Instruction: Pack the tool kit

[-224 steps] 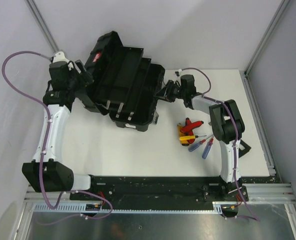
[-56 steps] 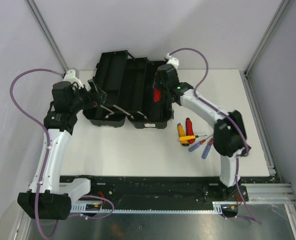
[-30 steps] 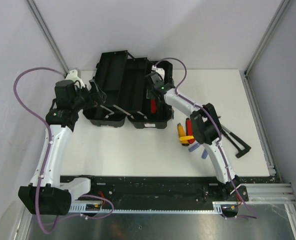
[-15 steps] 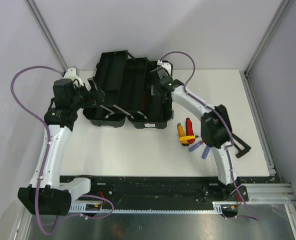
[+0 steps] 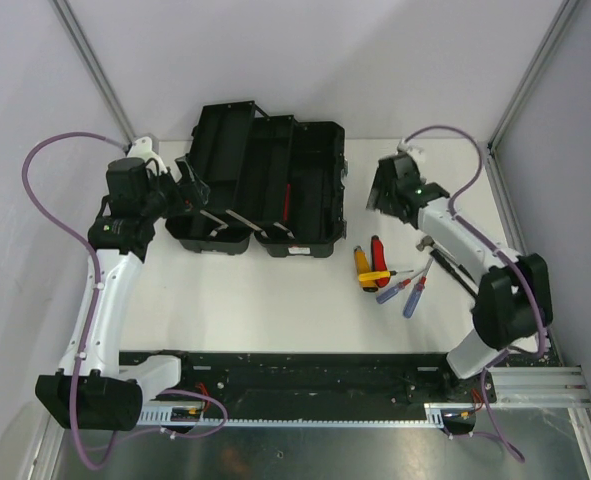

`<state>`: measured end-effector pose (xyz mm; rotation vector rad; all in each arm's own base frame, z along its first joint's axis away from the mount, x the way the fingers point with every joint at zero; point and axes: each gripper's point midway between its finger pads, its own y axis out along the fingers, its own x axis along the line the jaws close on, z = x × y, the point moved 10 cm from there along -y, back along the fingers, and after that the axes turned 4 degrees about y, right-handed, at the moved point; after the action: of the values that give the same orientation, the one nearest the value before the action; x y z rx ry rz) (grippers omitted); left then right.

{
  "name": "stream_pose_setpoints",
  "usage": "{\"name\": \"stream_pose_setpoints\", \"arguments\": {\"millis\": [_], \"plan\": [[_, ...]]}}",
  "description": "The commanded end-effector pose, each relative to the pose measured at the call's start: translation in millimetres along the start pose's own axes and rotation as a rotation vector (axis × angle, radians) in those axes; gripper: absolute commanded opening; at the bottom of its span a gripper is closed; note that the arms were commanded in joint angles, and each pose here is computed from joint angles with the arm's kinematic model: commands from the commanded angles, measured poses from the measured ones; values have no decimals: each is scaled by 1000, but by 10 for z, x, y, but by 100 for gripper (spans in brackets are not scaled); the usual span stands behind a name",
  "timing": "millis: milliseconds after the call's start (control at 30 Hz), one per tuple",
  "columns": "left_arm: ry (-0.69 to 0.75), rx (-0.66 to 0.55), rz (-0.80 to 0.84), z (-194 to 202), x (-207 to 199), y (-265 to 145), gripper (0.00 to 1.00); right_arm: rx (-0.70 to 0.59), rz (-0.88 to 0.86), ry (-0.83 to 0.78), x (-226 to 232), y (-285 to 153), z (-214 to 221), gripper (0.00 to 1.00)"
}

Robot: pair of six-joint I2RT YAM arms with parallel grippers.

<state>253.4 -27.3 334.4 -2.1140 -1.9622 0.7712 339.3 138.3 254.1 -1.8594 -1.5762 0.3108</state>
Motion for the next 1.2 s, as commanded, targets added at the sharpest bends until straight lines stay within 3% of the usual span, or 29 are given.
{"name": "stream_pose_setpoints", "arguments": {"millis": [0, 333, 533, 667, 867, 933, 1167], "plan": [[15, -44, -1, -134, -29, -47, 96, 236, 59, -93, -204, 260, 623, 70], [20, -46, -11, -119, -17, -64, 96, 462, 0, -119, -330, 650, 1002, 64], [25, -47, -19, -121, -10, -63, 96, 515, 90, -148, -416, 760, 1183, 56], [24, -43, -21, -117, -6, -47, 96, 461, 124, -176, -364, 767, 1194, 50], [26, -44, -24, -123, -4, -45, 96, 315, 147, -162, -271, 661, 1005, 15], [27, -44, -25, -122, -3, -46, 96, 231, 141, -156, -220, 577, 867, 9], [31, -51, -34, -125, 3, -64, 96, -84, 92, -172, -12, 213, 376, 4]]}}
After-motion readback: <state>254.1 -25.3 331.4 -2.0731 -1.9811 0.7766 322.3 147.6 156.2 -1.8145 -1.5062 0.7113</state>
